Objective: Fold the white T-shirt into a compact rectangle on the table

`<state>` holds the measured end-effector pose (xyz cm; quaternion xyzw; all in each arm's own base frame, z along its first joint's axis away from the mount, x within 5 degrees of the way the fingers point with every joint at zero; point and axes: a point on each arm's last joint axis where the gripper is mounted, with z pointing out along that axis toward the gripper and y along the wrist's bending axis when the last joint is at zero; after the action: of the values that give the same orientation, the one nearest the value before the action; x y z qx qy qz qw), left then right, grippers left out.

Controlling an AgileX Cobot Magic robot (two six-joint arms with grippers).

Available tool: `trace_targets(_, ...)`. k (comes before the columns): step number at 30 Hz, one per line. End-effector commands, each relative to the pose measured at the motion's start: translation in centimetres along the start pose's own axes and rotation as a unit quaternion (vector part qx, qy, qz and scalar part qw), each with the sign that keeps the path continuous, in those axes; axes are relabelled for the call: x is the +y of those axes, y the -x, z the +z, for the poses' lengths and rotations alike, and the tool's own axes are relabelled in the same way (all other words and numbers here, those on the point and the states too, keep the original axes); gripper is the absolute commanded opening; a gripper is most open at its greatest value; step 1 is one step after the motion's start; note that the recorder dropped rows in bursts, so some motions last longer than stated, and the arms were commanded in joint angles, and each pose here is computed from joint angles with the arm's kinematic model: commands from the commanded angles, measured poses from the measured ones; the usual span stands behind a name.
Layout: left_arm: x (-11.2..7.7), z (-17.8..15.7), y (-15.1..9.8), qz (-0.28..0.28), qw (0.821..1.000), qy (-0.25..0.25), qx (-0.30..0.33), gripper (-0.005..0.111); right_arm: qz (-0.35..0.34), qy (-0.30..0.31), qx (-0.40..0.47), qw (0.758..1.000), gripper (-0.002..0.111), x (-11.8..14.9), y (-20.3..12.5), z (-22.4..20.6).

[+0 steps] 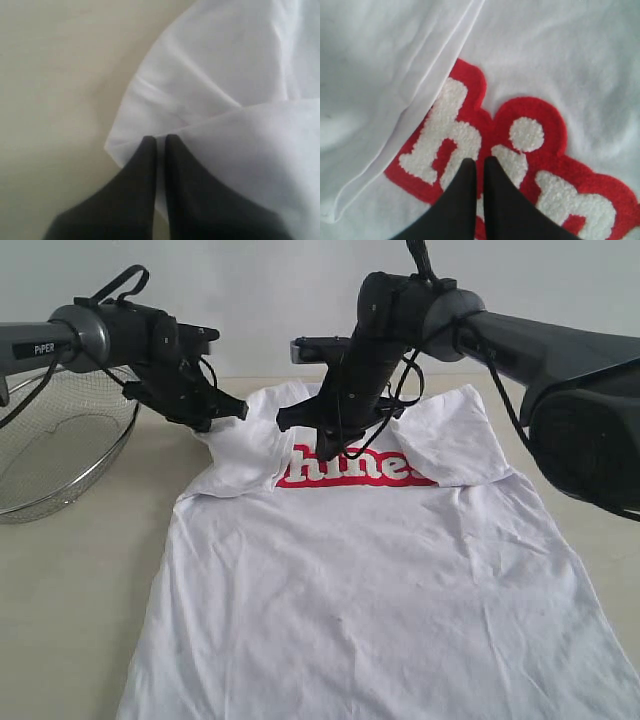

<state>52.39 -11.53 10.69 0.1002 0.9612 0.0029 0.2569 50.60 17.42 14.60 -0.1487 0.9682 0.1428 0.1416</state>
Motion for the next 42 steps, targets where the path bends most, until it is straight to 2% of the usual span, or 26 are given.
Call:
trace_targets(1, 0.2, -0.1, 0.2, 0.018, 1.000, 0.014, -0.004, 0.004, -0.004, 0.001, -0.005, 1.000, 0.000, 0.0, 0.1, -0.1)
trace_targets(7, 1.0, -0.1, 0.3, 0.013, 1.000, 0.019, -0.008, 0.004, -0.010, 0.002, -0.003, 1.000, 0.000, 0.0, 0.1, -0.1)
trace_targets(12, 1.3, -0.1, 0.3, 0.013, 1.000, 0.019, -0.009, 0.004, -0.036, 0.007, 0.033, 0.999, 0.000, 0.2, -0.5, -0.6)
trace_targets(20, 1.3, -0.2, 0.2, 0.014, 1.000, 0.019, -0.001, 0.004, -0.056, 0.006, -0.010, 0.998, 0.000, 1.3, 0.5, -5.3)
trace_targets(25, 1.2, -0.2, 0.1, 0.009, 1.000, 0.015, 0.002, 0.004, -0.072, 0.116, -0.015, 0.991, 0.000, 3.5, 0.5, -6.4)
trace_targets(28, 1.2, -0.3, 0.1, 0.010, 1.000, 0.015, 0.004, 0.004, -0.070, 0.152, -0.002, 0.986, 0.000, 3.9, -0.1, -5.0)
trace_targets(32, 1.0, -1.2, 0.4, 0.015, 1.000, -0.003, 0.007, 0.004, -0.072, 0.157, 0.034, 0.984, 0.000, 3.3, -1.6, -3.1)
trace_targets(39, 0.9, -4.8, 2.0, 0.018, 0.999, -0.024, -0.015, 0.004, -0.060, 0.210, 0.073, 0.973, 0.000, 3.5, -3.8, -0.7)
trace_targets(42, 1.1, -6.5, 2.4, 0.024, 0.999, -0.023, -0.008, 0.004, -0.056, 0.209, 0.090, 0.972, 0.000, 3.7, -4.9, 0.5)
